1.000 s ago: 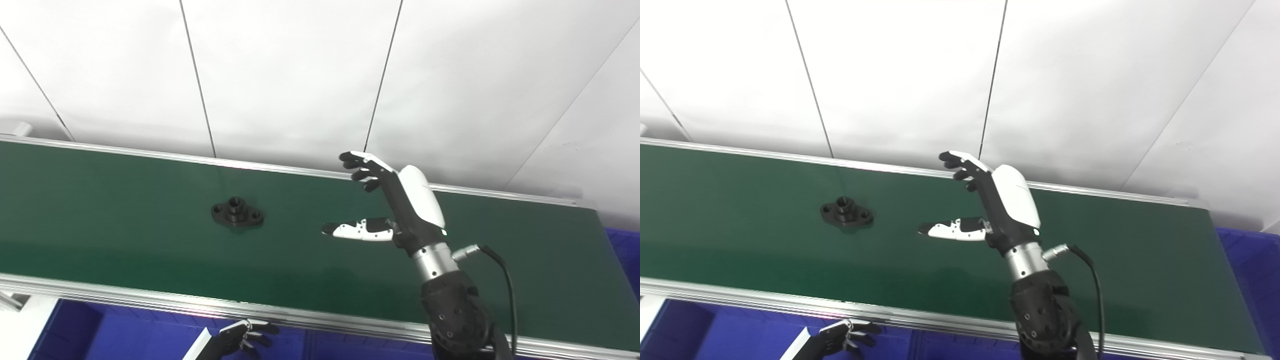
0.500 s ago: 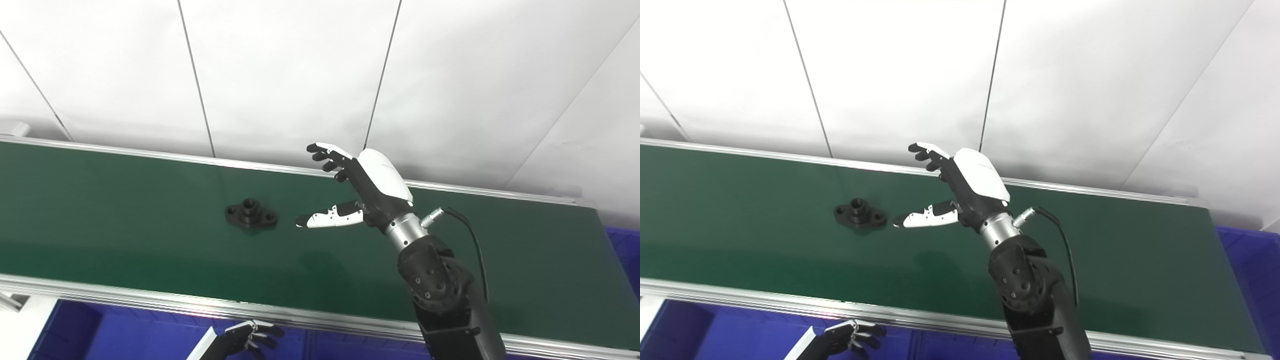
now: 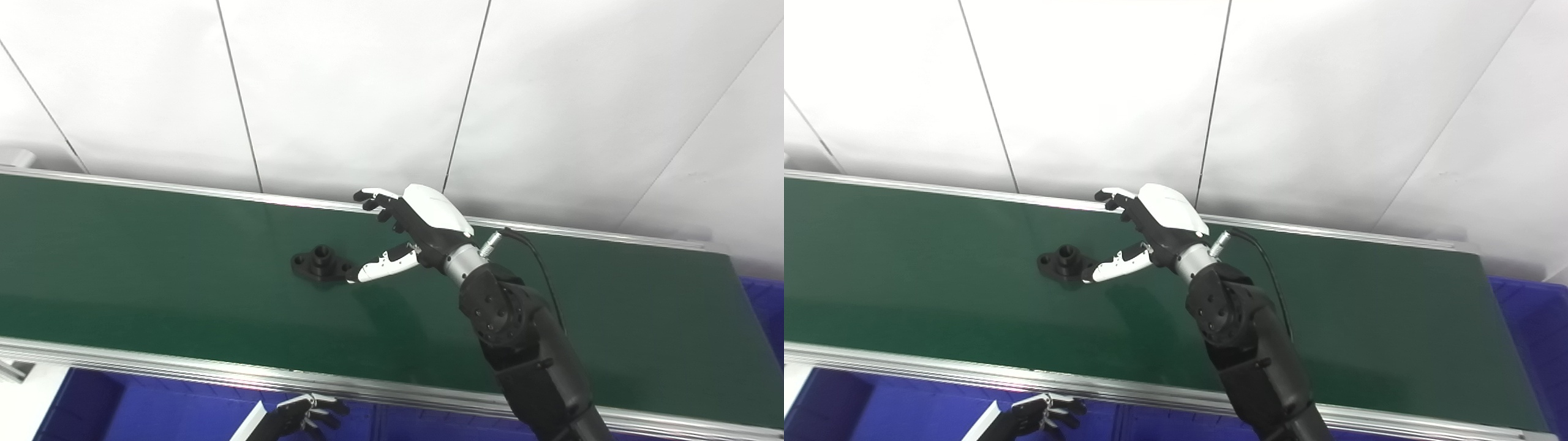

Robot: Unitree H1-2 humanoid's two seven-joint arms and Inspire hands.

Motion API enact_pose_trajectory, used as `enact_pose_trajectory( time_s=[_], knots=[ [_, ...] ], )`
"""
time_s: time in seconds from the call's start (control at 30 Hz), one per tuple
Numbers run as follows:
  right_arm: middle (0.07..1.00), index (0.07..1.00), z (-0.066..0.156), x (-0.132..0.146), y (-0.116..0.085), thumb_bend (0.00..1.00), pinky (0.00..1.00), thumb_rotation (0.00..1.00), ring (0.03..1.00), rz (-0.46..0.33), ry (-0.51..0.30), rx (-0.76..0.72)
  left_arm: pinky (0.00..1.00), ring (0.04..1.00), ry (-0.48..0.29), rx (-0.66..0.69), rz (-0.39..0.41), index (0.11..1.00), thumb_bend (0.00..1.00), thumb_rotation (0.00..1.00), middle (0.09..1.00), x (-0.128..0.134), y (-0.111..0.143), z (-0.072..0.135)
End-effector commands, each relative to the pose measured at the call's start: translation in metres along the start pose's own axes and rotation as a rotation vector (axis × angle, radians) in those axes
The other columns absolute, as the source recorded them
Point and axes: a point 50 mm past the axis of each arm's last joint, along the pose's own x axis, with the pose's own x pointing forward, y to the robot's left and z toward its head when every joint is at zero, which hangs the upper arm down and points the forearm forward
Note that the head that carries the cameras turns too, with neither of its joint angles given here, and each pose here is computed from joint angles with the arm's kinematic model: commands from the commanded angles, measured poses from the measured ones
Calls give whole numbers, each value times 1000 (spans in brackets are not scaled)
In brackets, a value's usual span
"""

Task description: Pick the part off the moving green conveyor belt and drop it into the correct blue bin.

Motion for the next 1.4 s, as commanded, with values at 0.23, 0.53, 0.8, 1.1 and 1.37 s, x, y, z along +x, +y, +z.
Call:
enact_pose_trajectory(
  time_s=[0.23,0.53,0.8,1.1,1.37],
  knots=[
    [849,861,10,31,-8,790,718,356,807,1,-29,-80,525,663,-54,-20,3,669,802,257,748,2,1,8],
    [840,855,5,48,7,786,722,345,802,52,-17,-147,510,650,-52,-22,2,669,799,276,751,3,0,8],
    [812,842,-2,54,20,790,679,326,769,72,-21,-203,511,655,-56,-21,-1,672,801,278,754,4,0,9],
    [808,832,-17,55,35,783,668,312,755,126,-3,-273,515,658,-61,-22,5,670,797,268,755,7,-4,9],
    [758,791,-31,45,46,797,584,208,696,152,-12,-326,523,670,-70,-21,0,679,796,282,764,6,-5,12]
  ],
)
